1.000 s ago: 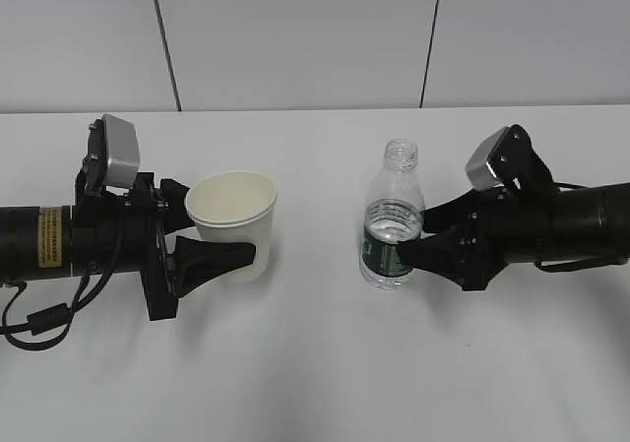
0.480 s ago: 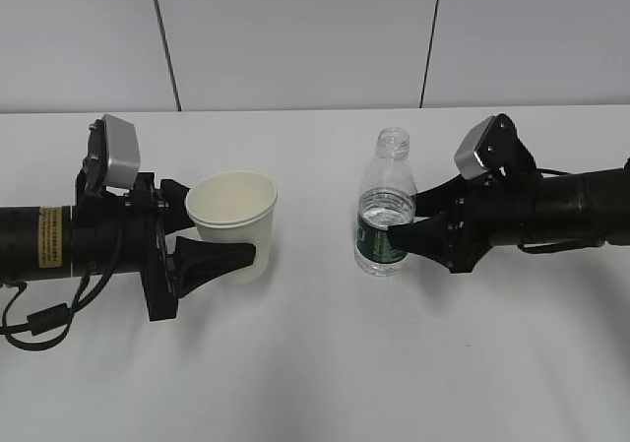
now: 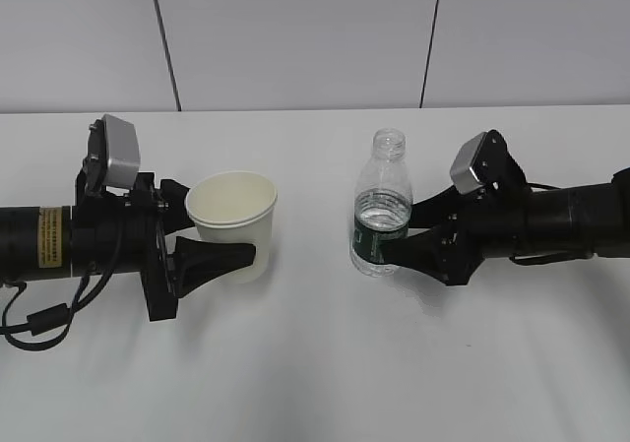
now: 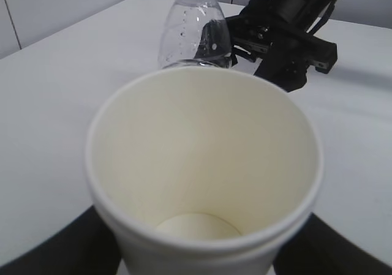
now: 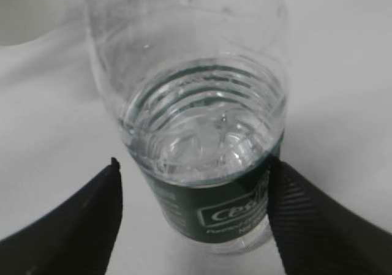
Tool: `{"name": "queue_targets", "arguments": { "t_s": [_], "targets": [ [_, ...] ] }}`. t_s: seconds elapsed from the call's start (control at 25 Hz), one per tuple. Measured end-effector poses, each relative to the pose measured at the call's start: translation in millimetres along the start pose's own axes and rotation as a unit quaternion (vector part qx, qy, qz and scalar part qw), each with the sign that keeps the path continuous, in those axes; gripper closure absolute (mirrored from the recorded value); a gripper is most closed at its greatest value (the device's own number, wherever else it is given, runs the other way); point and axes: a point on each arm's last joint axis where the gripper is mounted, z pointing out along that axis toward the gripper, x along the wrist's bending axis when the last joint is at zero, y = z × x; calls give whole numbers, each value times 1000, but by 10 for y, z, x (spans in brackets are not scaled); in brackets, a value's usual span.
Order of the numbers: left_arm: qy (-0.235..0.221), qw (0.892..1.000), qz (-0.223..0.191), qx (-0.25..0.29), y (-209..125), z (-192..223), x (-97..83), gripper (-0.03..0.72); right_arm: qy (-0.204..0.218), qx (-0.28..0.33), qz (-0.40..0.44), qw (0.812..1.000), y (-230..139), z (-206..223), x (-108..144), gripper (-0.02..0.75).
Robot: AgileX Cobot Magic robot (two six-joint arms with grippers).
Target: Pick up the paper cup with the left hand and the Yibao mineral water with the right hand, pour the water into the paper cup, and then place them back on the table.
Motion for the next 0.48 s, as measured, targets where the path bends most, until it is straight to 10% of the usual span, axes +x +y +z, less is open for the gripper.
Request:
{"name": "queue_targets", "arguments": {
  "t_s": [0.48],
  "targets": [
    [0, 1000, 0, 0, -3, 1, 0, 259, 2, -11, -31, 999, 18, 58, -87, 69]
  ]
}}
